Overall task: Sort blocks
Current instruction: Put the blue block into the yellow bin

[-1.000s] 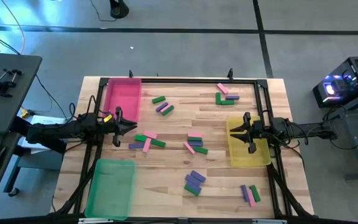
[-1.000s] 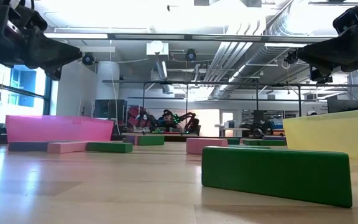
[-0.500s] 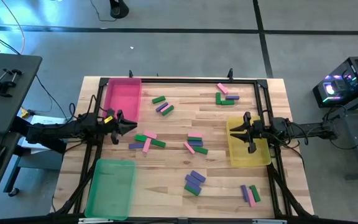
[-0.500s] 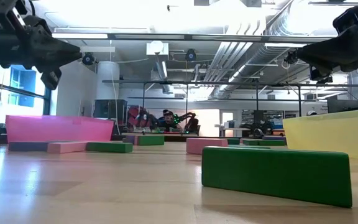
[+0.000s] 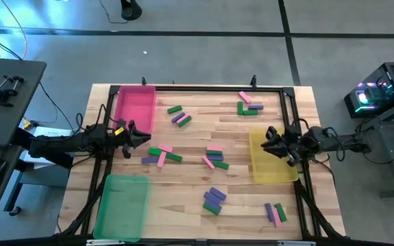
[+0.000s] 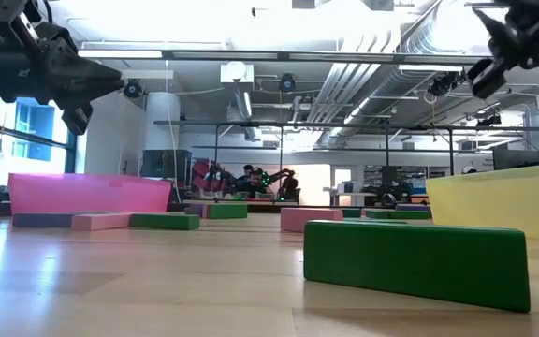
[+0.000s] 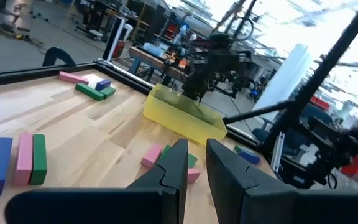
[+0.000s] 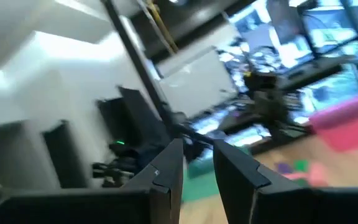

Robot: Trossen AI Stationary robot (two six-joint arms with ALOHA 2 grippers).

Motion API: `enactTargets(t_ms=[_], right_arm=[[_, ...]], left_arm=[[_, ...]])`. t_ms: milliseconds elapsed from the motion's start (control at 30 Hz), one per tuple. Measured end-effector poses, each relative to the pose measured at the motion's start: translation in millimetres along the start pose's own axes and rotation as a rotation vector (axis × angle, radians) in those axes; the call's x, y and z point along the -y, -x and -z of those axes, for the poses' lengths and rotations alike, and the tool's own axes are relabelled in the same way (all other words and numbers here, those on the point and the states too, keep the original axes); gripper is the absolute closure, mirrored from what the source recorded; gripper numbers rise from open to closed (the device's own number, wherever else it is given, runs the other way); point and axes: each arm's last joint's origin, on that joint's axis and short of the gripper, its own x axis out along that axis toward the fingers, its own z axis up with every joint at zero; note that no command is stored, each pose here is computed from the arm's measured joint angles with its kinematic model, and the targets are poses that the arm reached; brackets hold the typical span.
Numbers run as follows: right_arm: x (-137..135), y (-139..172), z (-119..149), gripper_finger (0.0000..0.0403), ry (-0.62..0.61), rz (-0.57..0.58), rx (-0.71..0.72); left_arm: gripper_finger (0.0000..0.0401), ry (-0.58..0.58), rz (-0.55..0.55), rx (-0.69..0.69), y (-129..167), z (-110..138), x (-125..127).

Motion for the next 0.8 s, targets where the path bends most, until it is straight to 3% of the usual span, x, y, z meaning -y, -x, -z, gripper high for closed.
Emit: enactTargets(t_ms=[433,667,800], right_arm=[[-21.3,-15.2,19.0,0.0325,0.418,-0.060,-0.064],[-40.4,-38.9,18.9,0.0325,0.497,-0.064,-0.194],[-60.0,-69.3,12.9,0.0325,0.571,-0.005,-0.365]], left_arm=[[0.0355,0.028,-0.063,0.045,0.1,-2.0,-1.5],[0.0355,-0.040,-0.092,0.067,0.2,-3.3,-2.0],[0.0355,-0.113,-0.032,0.082,0.3,-5.8,2.1]])
